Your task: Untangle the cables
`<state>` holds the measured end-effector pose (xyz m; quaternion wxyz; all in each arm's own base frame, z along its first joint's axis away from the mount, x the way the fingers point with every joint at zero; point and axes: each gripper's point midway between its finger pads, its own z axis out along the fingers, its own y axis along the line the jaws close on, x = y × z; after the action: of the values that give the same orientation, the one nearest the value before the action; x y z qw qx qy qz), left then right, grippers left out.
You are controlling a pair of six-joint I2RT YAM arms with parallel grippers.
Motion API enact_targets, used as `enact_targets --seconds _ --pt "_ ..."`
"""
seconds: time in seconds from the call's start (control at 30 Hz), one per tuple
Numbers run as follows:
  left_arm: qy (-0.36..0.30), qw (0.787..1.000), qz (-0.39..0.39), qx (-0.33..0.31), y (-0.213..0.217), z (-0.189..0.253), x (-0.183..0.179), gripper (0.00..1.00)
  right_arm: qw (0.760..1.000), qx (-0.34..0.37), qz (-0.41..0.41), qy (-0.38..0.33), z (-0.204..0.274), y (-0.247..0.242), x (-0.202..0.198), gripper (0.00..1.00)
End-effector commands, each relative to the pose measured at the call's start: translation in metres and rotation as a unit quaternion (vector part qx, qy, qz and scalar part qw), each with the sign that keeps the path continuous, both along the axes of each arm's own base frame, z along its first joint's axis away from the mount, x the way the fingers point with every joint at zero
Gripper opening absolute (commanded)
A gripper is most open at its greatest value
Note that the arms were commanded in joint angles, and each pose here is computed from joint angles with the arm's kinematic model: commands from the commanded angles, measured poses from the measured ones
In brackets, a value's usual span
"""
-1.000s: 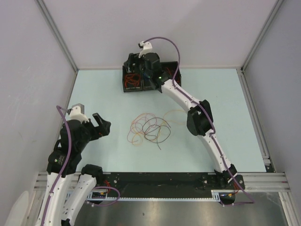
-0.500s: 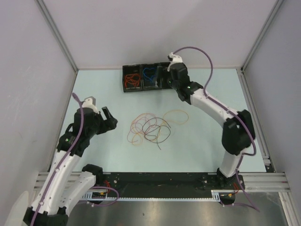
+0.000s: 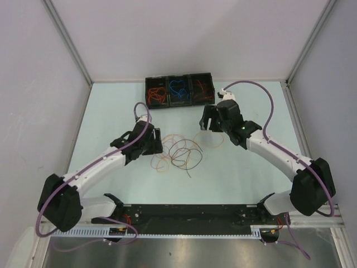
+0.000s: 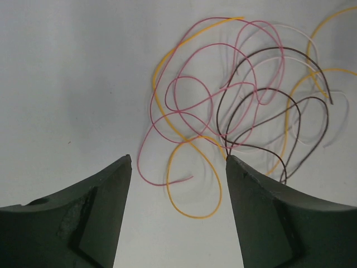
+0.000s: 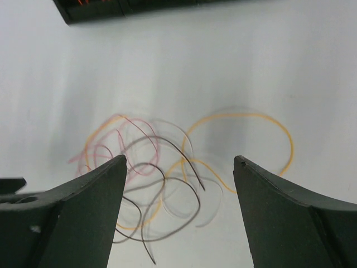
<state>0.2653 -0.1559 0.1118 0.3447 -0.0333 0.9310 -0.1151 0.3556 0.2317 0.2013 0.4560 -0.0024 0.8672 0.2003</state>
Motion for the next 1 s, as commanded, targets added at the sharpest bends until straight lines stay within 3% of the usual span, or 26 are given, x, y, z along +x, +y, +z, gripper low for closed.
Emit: enact_targets --seconds 0.0,0.47,0.57,0.6,0.73,0.8,0.97 --pt "-0.042 0.999 0.015 0.016 -0.004 -0.004 0.03 0.72 0.999 0.005 0.007 0.034 -0.021 -0.001 -0.016 0.82" --pt "-0.038 0.998 0.004 0.044 -0.021 -0.042 0.067 0.62 0.998 -0.005 0.037 0.057 -0.039 0.006 -0.021 0.82" --pt "-0.044 0.998 0.003 0.046 -0.025 -0.041 0.073 0.49 0.997 -0.009 0.04 0.062 -0.042 0.006 -0.022 0.81" --pt "-0.049 0.998 0.004 0.045 -0.026 -0.038 0.077 0.4 0.997 -0.01 0.041 0.061 -0.042 0.006 -0.022 0.81" --pt "-0.063 0.997 -0.009 0.037 -0.032 -0.029 0.082 0.19 0.997 -0.013 0.044 0.066 -0.047 0.007 -0.023 0.81" --pt "-0.065 0.997 -0.01 0.036 -0.034 -0.023 0.084 0.0 0.996 -0.013 0.047 0.069 -0.049 0.008 -0.024 0.8" --pt "-0.071 0.997 -0.014 0.029 -0.038 0.006 0.079 0.0 0.996 -0.006 0.048 0.069 -0.047 0.008 -0.027 0.79"
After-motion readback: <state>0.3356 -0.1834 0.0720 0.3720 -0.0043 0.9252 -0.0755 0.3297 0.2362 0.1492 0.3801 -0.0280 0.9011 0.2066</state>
